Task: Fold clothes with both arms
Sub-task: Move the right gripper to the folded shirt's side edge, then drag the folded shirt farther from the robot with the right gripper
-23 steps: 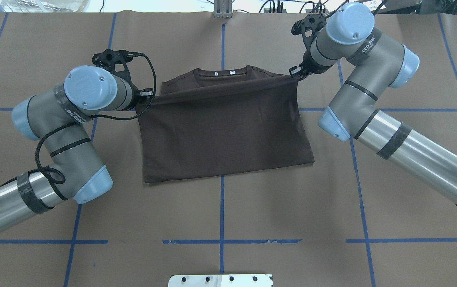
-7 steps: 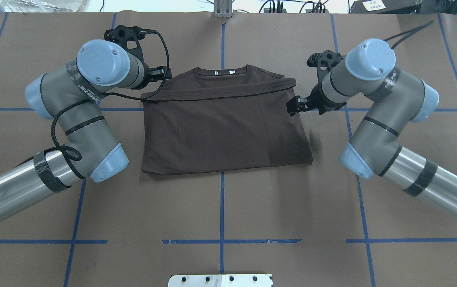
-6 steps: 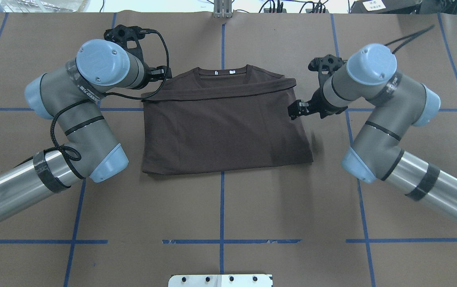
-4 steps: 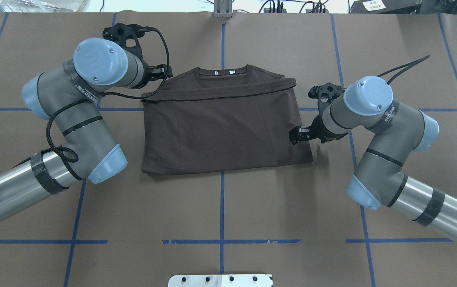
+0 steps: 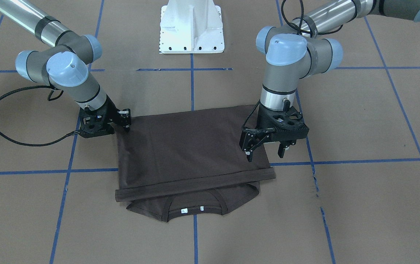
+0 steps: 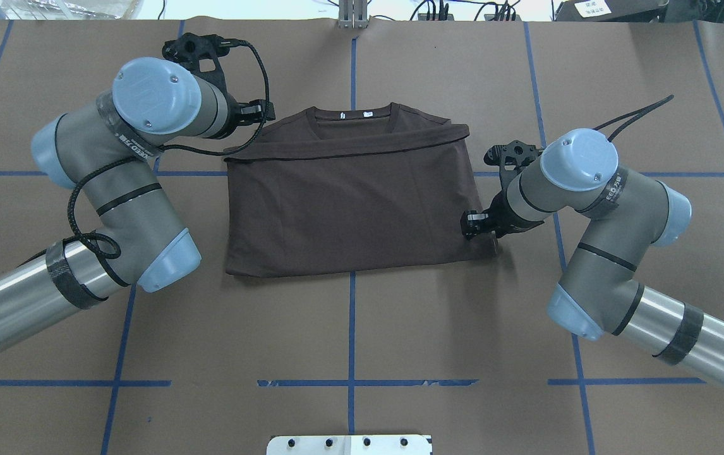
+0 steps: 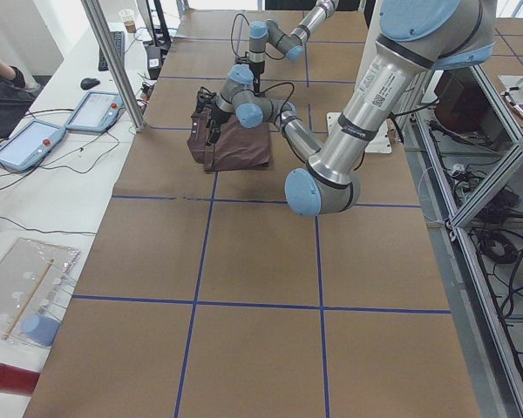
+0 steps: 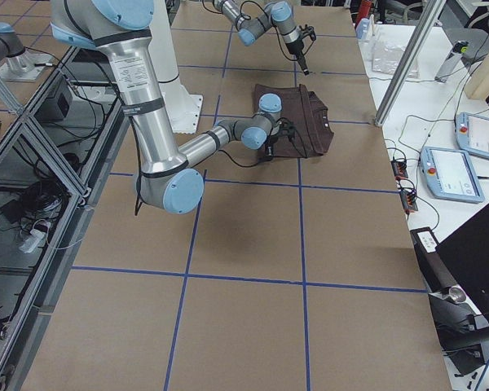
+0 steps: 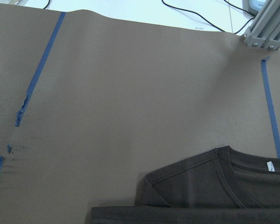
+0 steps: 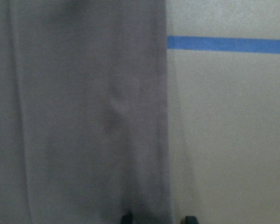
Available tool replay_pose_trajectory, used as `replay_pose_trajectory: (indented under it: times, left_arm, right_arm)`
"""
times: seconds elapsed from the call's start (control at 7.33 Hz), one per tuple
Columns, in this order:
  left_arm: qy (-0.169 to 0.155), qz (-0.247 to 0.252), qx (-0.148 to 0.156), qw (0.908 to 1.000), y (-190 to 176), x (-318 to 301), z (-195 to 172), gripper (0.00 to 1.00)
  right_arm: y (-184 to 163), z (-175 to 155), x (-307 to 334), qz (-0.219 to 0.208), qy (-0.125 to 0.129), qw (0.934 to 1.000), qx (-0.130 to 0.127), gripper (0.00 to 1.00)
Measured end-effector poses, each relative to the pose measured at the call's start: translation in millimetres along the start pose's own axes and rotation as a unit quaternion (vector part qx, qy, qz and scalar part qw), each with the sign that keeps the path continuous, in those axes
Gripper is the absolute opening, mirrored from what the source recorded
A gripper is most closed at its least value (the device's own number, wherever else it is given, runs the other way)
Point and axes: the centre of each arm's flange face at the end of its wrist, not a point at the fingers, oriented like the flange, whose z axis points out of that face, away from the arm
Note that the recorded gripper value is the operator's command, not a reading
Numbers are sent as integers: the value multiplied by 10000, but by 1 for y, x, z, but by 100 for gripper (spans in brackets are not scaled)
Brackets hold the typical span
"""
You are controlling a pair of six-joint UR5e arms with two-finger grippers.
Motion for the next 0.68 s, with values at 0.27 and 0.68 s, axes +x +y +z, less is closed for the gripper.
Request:
replay_pose_trajectory:
  times: [0.27,0.68]
  left_arm:
    - [53,-13,16,10000,0,3,-6,100]
    - [91,-106,27,9999,0,4,-10,100]
  right_arm:
    - [12,-3,9,-14,23,10000,-54,0]
    - [63,-13,15,-82,134,9993,-332,0]
